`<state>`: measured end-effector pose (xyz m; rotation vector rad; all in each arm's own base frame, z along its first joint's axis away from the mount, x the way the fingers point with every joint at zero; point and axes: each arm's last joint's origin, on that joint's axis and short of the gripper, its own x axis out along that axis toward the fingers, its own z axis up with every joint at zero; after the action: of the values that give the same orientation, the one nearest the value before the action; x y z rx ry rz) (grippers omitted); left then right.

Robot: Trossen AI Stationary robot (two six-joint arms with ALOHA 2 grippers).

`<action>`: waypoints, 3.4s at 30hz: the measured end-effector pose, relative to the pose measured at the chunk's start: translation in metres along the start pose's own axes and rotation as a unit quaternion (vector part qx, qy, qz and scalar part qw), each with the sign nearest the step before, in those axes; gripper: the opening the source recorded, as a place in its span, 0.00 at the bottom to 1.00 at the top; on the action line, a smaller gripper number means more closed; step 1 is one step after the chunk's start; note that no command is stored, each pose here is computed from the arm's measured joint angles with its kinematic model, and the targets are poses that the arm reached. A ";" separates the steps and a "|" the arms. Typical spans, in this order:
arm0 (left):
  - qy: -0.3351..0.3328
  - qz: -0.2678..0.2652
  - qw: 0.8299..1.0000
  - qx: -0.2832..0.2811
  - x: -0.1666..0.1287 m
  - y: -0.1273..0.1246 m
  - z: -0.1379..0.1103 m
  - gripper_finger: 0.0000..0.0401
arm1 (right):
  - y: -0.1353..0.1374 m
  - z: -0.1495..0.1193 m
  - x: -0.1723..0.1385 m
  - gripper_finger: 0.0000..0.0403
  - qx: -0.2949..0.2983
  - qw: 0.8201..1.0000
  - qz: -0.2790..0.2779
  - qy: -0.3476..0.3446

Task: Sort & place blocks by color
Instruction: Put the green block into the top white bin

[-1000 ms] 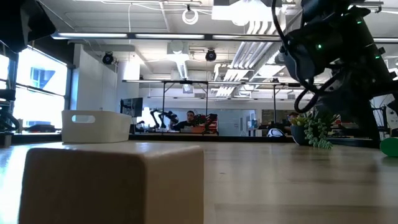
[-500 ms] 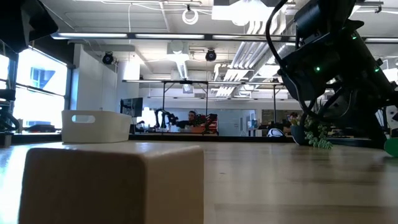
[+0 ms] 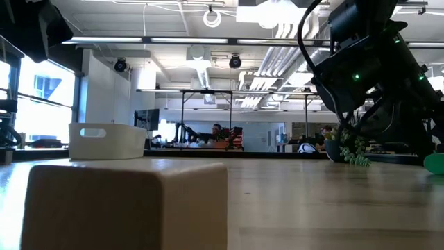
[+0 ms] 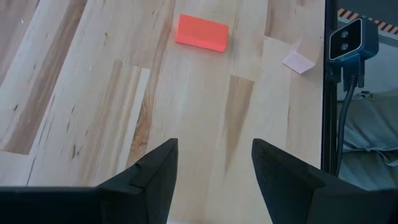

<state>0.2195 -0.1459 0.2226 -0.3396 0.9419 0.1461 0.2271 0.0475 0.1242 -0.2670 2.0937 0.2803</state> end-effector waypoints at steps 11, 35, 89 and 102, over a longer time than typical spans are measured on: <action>0.000 0.000 1.000 -0.001 0.000 0.000 0.000 0.48 | 0.000 0.000 -0.008 0.25 0.047 0.999 -0.001 0.005; -0.011 0.017 1.000 -0.010 0.006 0.012 0.014 0.48 | 0.001 -0.018 -0.060 0.25 0.150 0.986 -0.062 -0.046; -0.383 -0.021 0.919 0.088 -0.014 0.001 0.096 0.48 | 0.082 -0.015 -0.281 0.25 0.069 0.704 -0.060 -0.704; -0.401 -0.027 0.913 0.074 -0.016 0.005 0.103 0.48 | 0.081 -0.014 -0.283 0.25 0.091 0.692 -0.060 -0.714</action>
<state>0.2876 -0.1052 0.2900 -0.1358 0.1231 0.1451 0.3353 0.1420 0.3819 -0.0011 0.5108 0.1018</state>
